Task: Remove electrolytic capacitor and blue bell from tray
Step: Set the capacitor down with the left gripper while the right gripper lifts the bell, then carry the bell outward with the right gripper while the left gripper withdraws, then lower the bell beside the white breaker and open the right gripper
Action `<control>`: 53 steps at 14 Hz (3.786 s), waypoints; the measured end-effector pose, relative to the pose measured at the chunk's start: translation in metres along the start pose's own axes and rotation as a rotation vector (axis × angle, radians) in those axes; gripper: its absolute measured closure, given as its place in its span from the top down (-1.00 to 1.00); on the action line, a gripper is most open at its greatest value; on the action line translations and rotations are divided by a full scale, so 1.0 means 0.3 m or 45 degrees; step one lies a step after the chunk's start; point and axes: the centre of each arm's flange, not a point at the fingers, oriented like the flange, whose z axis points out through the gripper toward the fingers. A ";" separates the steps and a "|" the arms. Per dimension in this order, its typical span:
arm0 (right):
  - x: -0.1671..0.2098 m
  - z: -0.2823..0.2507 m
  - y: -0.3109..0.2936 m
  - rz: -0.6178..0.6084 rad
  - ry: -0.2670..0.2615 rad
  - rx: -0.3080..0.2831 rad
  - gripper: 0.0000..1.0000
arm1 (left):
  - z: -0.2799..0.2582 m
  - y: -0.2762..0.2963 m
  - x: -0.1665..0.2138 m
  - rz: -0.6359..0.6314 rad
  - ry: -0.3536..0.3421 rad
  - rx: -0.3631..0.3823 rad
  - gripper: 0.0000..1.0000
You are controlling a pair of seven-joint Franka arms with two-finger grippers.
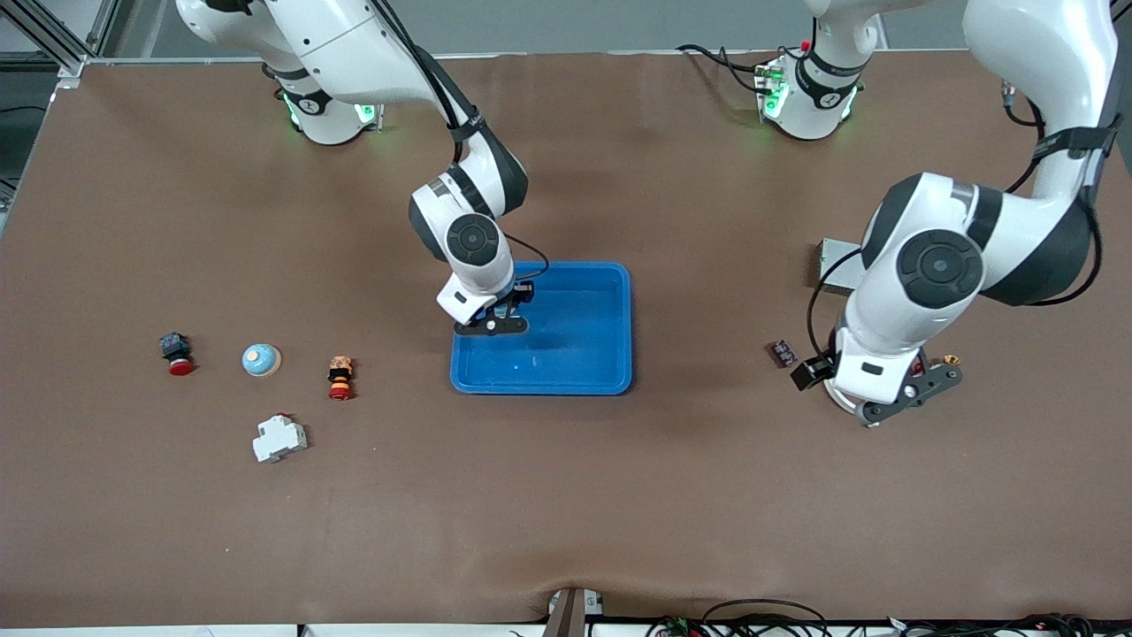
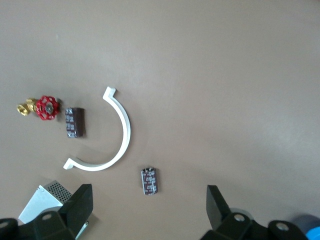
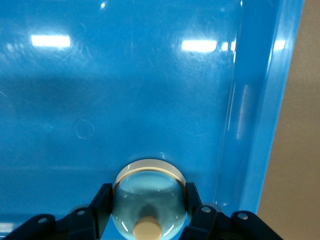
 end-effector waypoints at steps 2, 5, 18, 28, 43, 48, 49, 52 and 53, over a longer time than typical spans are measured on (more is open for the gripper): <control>0.010 -0.068 -0.007 -0.001 -0.010 -0.002 0.26 | -0.052 -0.045 0.036 -0.036 0.024 -0.017 1.00; 0.030 -0.281 0.022 -0.035 -0.089 -0.036 0.26 | -0.154 -0.129 0.071 -0.073 -0.001 -0.055 1.00; 0.406 -0.594 1.109 -0.711 -0.087 -0.014 0.26 | -0.528 -0.349 0.033 0.363 -0.032 0.008 1.00; 0.590 -0.277 1.619 -1.129 0.083 -0.139 0.26 | -0.666 -0.561 -0.070 0.454 -0.131 -0.106 1.00; 0.625 -0.073 1.749 -1.237 0.090 -0.208 0.26 | -0.712 -0.611 -0.184 0.500 -0.138 -0.086 1.00; 0.624 -0.042 1.745 -1.240 0.076 -0.197 0.26 | -0.721 -0.606 -0.175 0.500 -0.100 -0.095 1.00; 0.624 -0.040 1.745 -1.240 0.075 -0.196 0.26 | -0.721 -0.604 -0.176 0.502 -0.099 -0.095 1.00; 0.627 -0.047 1.744 -1.240 0.076 -0.196 0.55 | -0.713 -0.595 -0.175 0.506 -0.105 -0.097 1.00; 0.628 -0.052 1.739 -1.242 0.066 -0.187 0.73 | -0.710 -0.593 -0.174 0.507 -0.107 -0.098 1.00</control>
